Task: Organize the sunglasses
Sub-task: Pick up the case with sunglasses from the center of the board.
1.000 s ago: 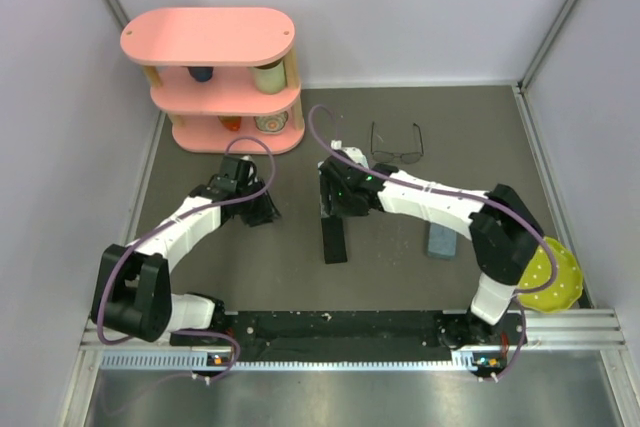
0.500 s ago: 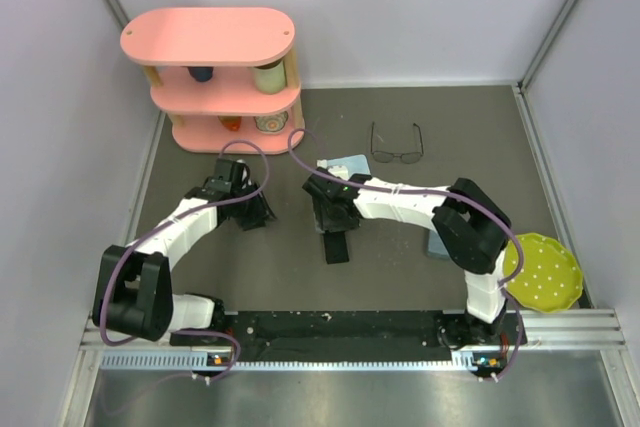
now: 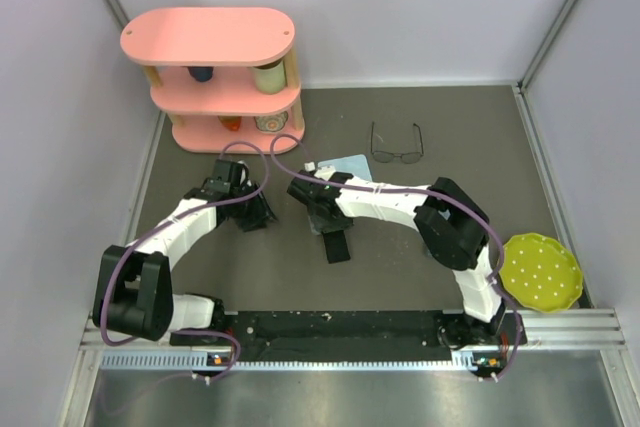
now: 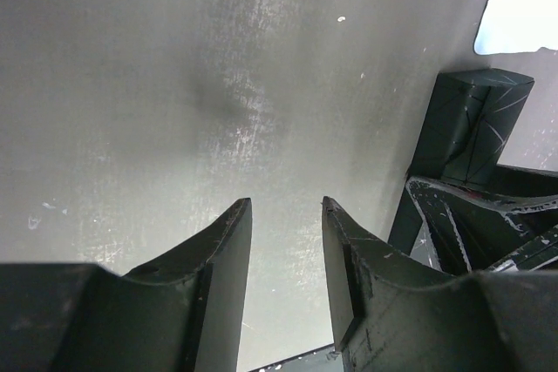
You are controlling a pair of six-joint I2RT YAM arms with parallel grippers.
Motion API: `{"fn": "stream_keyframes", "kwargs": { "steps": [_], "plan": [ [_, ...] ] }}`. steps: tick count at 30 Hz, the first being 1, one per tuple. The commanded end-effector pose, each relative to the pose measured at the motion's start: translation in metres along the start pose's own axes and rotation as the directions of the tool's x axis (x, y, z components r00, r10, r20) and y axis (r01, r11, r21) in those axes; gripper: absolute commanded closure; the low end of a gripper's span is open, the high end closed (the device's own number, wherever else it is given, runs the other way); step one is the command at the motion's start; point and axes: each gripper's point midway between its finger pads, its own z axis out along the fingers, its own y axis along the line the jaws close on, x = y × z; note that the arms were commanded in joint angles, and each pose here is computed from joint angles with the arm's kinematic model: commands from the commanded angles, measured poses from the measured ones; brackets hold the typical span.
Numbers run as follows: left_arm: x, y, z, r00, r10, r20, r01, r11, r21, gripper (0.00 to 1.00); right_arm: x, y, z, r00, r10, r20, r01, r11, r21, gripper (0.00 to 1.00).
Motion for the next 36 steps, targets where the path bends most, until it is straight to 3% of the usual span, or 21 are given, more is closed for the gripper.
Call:
{"fn": "stream_keyframes", "kwargs": {
  "steps": [1, 4, 7, 8, 11, 17, 19, 23, 26, 30, 36],
  "plan": [
    [-0.004, -0.005, -0.004, 1.0, 0.013, 0.016, -0.013, 0.999, 0.032, 0.57, 0.029, -0.01, 0.025, 0.994, -0.071, -0.078, 0.078, 0.993, 0.093, 0.48],
    [-0.003, -0.003, -0.006, 1.0, 0.006, 0.016, -0.007, 1.0, 0.02, 0.57, 0.033, -0.014, 0.03, 0.994, -0.067, -0.091, 0.078, 0.99, 0.118, 0.5],
    [-0.003, 0.004, -0.004, 1.0, -0.015, 0.016, 0.015, 1.0, -0.016, 0.57, 0.035, -0.018, 0.033, 0.995, -0.056, -0.088, 0.068, 0.987, 0.147, 0.71],
    [-0.002, 0.006, -0.003, 1.0, -0.02, 0.011, 0.02, 1.0, -0.023, 0.57, 0.035, -0.02, 0.034, 0.995, -0.046, -0.086, 0.059, 0.986, 0.157, 0.86],
    [0.001, 0.007, -0.001, 1.0, -0.027, -0.001, 0.027, 0.999, -0.019, 0.57, 0.023, -0.024, 0.024, 0.999, -0.026, -0.03, 0.031, 0.983, 0.179, 1.0],
    [-0.001, -0.001, 0.003, 1.0, -0.027, -0.013, 0.027, 0.999, 0.018, 0.57, -0.026, -0.048, -0.016, 0.994, -0.011, 0.107, -0.007, 0.986, 0.169, 1.0],
    [-0.005, 0.001, 0.002, 0.999, -0.037, 0.005, 0.037, 0.999, -0.002, 0.57, -0.042, -0.048, -0.024, 0.987, -0.072, 0.141, 0.052, 0.988, 0.144, 1.0],
    [-0.023, 0.006, -0.016, 0.995, -0.05, 0.08, 0.056, 0.996, -0.076, 0.56, -0.069, -0.024, -0.028, 0.976, -0.119, 0.183, 0.11, 0.992, 0.058, 1.0],
    [-0.035, 0.01, -0.024, 0.989, -0.053, 0.137, 0.068, 0.992, -0.104, 0.54, -0.088, -0.001, -0.022, 0.975, -0.081, 0.205, 0.088, 0.996, -0.023, 1.0],
    [-0.04, 0.022, -0.03, 0.988, -0.068, 0.137, 0.089, 0.985, -0.15, 0.54, -0.128, 0.029, -0.023, 0.963, -0.026, 0.27, 0.06, 0.991, -0.12, 1.0],
    [-0.049, 0.043, -0.046, 0.981, -0.091, 0.169, 0.121, 0.977, -0.173, 0.53, -0.153, 0.066, 0.005, 0.966, 0.036, 0.257, 0.018, 0.979, -0.204, 1.0]
  ]
}}
